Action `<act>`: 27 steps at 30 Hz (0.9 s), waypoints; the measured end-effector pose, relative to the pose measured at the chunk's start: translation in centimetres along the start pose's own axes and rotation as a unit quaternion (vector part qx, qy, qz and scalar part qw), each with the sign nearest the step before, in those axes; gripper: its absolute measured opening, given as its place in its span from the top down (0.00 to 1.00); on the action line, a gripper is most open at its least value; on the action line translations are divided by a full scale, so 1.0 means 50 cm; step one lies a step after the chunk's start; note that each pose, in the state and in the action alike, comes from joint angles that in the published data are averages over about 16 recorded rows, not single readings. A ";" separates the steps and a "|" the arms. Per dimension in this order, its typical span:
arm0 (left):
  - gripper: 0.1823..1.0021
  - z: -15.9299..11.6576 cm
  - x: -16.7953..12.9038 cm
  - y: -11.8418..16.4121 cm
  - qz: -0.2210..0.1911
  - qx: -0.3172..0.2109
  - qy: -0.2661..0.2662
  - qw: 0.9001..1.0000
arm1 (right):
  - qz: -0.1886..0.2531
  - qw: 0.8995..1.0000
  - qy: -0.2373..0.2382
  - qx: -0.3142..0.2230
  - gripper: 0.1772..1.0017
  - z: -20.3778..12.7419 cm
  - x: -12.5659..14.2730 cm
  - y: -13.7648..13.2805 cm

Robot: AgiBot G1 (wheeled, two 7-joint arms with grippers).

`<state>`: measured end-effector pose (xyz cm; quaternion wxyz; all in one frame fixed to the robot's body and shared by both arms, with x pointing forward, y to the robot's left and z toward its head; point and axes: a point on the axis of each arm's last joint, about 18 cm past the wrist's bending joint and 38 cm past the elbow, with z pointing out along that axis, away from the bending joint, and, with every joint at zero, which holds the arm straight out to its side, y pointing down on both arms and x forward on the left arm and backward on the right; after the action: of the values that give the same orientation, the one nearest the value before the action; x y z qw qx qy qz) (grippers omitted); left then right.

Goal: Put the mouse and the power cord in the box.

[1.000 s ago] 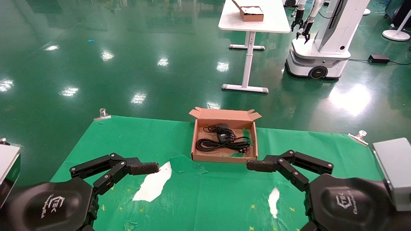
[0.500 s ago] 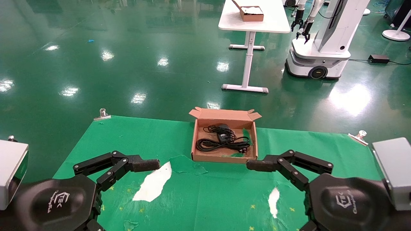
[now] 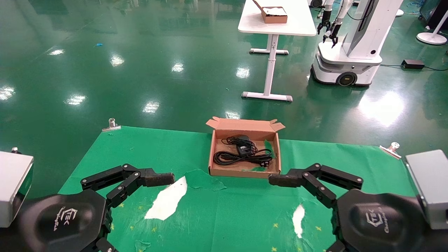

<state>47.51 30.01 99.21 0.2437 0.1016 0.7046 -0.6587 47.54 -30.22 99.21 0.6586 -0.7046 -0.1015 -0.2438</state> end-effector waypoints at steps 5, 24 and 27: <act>0.00 0.000 0.000 0.000 0.000 0.000 0.000 1.000 | 0.000 1.000 0.000 0.000 0.00 0.000 0.000 0.000; 0.00 0.001 -0.001 0.001 0.000 -0.001 -0.001 1.000 | 0.000 1.000 0.000 0.000 0.00 0.000 0.000 0.000; 0.00 0.001 -0.001 0.001 0.000 -0.001 -0.001 1.000 | 0.000 1.000 0.000 0.000 0.00 0.000 0.000 0.000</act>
<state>47.59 29.99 99.20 0.2444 0.1010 0.7048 -0.6583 47.54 -30.22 99.21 0.6586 -0.7047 -0.1015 -0.2438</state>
